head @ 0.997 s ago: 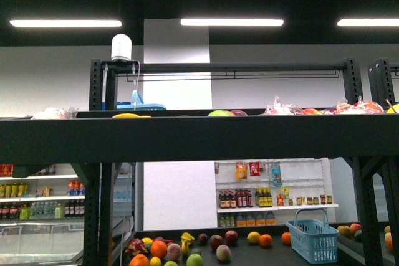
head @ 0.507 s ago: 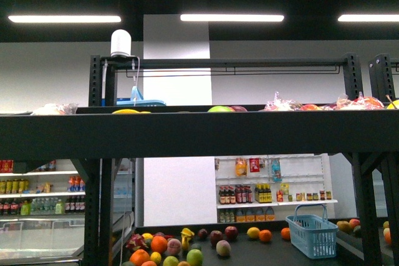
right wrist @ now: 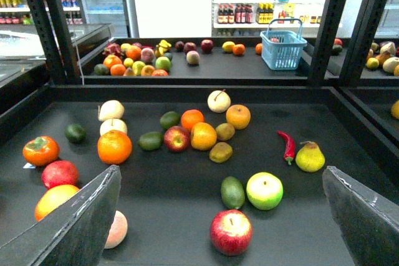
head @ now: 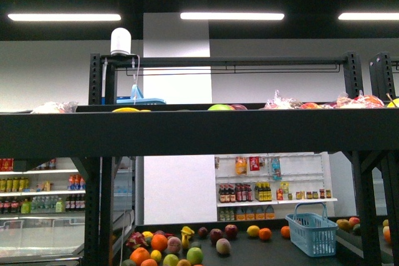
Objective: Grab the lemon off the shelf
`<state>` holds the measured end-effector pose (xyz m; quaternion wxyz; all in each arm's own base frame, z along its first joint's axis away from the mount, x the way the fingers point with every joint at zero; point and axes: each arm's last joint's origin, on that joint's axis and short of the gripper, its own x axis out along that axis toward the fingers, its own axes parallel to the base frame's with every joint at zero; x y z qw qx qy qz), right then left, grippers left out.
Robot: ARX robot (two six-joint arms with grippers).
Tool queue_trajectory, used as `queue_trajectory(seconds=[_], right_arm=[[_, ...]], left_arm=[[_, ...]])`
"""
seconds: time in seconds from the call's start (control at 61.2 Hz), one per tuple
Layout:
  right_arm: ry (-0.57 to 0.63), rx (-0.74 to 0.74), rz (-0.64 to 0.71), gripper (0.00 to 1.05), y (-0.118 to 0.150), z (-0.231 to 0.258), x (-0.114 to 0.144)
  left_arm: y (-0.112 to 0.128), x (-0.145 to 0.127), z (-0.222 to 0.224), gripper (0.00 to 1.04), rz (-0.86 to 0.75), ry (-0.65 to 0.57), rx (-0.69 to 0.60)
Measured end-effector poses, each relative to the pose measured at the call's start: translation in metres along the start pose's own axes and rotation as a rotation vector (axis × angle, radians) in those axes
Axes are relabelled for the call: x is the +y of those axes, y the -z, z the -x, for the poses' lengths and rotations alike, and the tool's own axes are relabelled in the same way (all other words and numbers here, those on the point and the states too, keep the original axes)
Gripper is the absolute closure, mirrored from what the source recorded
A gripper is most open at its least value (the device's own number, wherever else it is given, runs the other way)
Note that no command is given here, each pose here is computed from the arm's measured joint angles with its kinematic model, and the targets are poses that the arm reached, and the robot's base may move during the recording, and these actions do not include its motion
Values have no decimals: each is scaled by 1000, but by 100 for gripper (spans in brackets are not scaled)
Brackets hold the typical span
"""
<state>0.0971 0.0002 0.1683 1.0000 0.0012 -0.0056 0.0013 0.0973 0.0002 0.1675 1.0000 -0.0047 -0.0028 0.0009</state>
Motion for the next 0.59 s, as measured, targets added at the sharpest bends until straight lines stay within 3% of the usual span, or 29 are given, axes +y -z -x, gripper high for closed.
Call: queue_trajectory(seconds=[0.589], right_arm=[[0,0,0,7,0,0,0]], left_arm=[[0,0,0,8,0,0,0]])
